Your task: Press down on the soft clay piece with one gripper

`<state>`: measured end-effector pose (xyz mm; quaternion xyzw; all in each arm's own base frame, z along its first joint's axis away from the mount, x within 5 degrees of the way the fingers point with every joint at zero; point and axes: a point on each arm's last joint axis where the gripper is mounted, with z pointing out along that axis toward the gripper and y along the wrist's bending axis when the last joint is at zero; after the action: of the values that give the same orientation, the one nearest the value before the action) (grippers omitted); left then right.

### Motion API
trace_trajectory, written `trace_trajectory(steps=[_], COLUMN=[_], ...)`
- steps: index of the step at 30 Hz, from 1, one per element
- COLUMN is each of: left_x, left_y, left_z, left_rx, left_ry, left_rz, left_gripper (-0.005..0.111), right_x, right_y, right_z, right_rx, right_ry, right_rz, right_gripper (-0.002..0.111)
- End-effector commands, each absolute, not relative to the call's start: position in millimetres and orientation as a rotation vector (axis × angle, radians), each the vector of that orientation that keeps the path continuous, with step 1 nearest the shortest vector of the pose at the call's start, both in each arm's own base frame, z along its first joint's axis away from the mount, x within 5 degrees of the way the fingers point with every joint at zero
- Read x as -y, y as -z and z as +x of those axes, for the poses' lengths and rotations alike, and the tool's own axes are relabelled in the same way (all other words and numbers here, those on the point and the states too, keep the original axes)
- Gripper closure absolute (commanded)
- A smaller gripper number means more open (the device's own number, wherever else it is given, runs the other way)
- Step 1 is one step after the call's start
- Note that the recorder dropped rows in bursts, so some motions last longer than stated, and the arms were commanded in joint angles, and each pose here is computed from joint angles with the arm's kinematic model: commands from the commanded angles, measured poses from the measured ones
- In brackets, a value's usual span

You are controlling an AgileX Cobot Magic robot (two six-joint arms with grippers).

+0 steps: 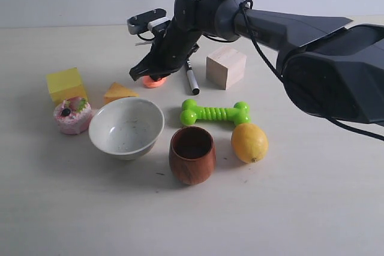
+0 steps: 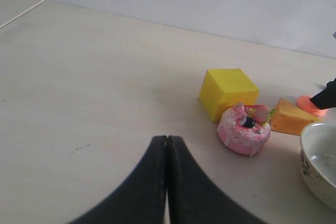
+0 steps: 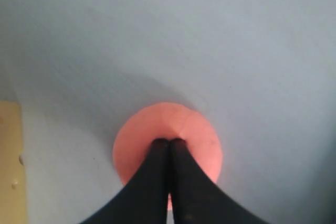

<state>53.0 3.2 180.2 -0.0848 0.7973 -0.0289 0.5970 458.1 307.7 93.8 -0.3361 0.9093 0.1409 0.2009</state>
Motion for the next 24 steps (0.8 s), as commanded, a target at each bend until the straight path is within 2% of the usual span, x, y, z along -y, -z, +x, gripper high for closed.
trace_trajectory(steps=[1, 4, 7, 24], left_x=[-2.7, -2.7, -2.7, -2.7], left_y=[-179.7, -179.7, -179.7, -179.7], left_z=[52.7, 52.7, 52.7, 52.7], left_rx=[-1.846, -1.846, -1.846, -1.846], left_ry=[0.075, 0.075, 0.075, 0.075], left_rz=[-0.193, -0.193, -0.193, -0.193], left_gripper=[0.107, 0.107, 0.107, 0.107], right_x=[-305.0, -305.0, -305.2, -306.7], right_y=[-83.9, -83.9, -84.0, -89.0], right_z=[452.3, 452.5, 452.6, 452.3], right_rx=[-2.590, -2.588, -2.587, -2.582], right_ry=[-0.358, -0.358, -0.360, -0.388], right_rz=[-0.995, -0.994, -0.992, -0.975], right_gripper=[0.102, 0.092, 0.087, 0.086])
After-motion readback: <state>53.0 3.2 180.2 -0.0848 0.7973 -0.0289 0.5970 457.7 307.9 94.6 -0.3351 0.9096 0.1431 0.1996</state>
